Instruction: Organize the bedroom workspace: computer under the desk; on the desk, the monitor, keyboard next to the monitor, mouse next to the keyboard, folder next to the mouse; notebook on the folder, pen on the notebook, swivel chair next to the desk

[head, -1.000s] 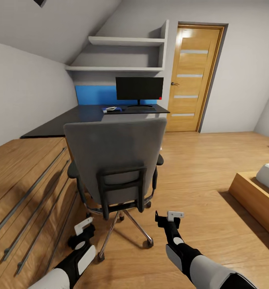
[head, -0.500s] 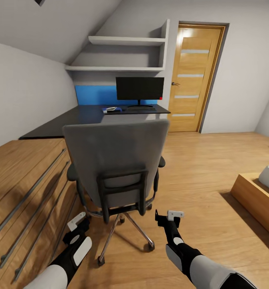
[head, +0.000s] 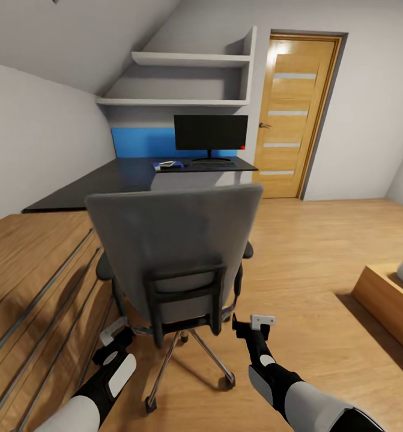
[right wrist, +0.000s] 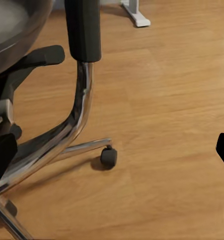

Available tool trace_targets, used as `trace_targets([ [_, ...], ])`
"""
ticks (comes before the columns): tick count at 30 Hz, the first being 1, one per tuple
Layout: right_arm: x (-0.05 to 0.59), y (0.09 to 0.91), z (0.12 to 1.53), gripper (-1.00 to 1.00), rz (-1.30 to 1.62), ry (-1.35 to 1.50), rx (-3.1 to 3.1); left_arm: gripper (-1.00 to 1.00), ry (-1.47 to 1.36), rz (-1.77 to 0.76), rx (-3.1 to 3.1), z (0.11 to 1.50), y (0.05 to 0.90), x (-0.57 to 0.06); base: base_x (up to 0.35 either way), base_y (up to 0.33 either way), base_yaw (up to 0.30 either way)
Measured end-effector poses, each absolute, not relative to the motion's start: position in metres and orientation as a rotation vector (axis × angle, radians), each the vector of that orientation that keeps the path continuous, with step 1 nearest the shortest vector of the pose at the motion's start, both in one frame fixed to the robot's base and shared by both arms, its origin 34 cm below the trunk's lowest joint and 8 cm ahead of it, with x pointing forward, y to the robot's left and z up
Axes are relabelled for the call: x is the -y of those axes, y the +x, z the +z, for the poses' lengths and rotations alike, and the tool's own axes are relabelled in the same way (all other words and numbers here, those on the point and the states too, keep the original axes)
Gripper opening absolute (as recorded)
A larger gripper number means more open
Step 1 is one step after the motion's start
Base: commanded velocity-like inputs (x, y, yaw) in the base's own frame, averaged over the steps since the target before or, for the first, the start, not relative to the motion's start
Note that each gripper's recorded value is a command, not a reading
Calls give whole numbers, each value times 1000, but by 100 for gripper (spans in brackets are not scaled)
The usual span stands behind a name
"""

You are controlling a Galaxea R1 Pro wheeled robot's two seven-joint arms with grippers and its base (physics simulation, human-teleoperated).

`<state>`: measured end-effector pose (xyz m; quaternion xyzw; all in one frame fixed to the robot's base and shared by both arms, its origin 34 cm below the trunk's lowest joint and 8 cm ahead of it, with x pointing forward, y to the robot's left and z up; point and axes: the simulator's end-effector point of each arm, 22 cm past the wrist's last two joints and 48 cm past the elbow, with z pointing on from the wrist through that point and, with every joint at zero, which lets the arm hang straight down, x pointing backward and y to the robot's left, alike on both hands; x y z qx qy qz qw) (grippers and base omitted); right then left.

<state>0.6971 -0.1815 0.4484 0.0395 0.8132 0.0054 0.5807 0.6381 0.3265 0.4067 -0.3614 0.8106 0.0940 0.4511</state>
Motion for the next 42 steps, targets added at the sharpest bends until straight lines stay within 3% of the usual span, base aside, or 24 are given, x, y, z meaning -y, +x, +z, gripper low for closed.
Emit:
trace_targets([
  [14,181,698,453,100,12,85,-1892,100,-874,222,-1993,413,642,-323,82,-17,-167],
  [28,180,698,455,100,12,80,-1889,100,-872,217,-1988,415,643,-322,30,-272,-44],
  [42,180,698,455,100,12,80,-1889,100,-872,215,-1987,415,643,-321,155,-243,0],
])
